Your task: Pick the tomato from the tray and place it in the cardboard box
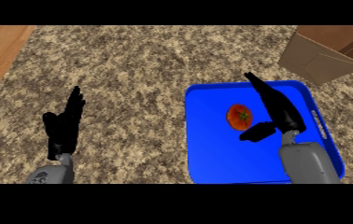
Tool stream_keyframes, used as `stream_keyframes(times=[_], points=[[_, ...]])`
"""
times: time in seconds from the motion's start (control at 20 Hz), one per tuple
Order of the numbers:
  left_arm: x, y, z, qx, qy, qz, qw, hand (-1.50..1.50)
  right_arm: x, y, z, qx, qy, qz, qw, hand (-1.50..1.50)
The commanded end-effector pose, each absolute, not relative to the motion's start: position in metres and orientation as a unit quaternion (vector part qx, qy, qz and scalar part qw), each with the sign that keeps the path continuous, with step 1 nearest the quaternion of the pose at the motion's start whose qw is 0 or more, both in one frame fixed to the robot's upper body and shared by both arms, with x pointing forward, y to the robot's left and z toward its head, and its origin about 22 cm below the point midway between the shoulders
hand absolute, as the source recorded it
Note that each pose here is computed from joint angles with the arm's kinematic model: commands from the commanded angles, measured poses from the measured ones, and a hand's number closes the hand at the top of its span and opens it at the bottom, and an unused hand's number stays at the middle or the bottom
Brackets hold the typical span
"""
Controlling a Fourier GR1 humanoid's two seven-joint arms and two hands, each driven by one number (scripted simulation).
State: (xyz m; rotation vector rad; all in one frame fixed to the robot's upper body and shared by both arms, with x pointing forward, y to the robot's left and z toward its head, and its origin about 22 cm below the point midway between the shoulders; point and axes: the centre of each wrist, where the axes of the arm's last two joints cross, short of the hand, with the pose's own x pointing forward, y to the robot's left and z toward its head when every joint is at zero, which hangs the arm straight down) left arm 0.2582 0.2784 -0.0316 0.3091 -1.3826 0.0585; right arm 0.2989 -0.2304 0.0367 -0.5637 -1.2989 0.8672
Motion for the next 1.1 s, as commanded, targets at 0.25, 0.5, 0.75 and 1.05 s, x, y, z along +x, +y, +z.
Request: stream_keyframes(times=[0.25, 0.5, 0.75, 1.05], points=[[0.253, 0.27, -0.026, 0.135, -0.638, 0.029, 0.758, 0.0, 0.289, -0.224, 0.015, -0.254, -0.634, 0.391, 0.617, 1.5], [0.25, 0.267, -0.03, 0.142, -0.63, 0.028, 0.763, 0.0, 0.294, -0.226, 0.018, -0.284, -0.647, 0.374, 0.601, 1.5], [0.253, 0.266, -0.022, 0.141, -0.637, 0.033, 0.757, 0.0, 0.31, -0.216, 0.033, -0.286, -0.66, 0.37, 0.588, 1.5], [0.267, 0.254, -0.024, 0.133, -0.639, 0.023, 0.758, 0.0, 0.307, -0.173, 0.012, -0.404, -0.442, 0.476, 0.644, 1.5]])
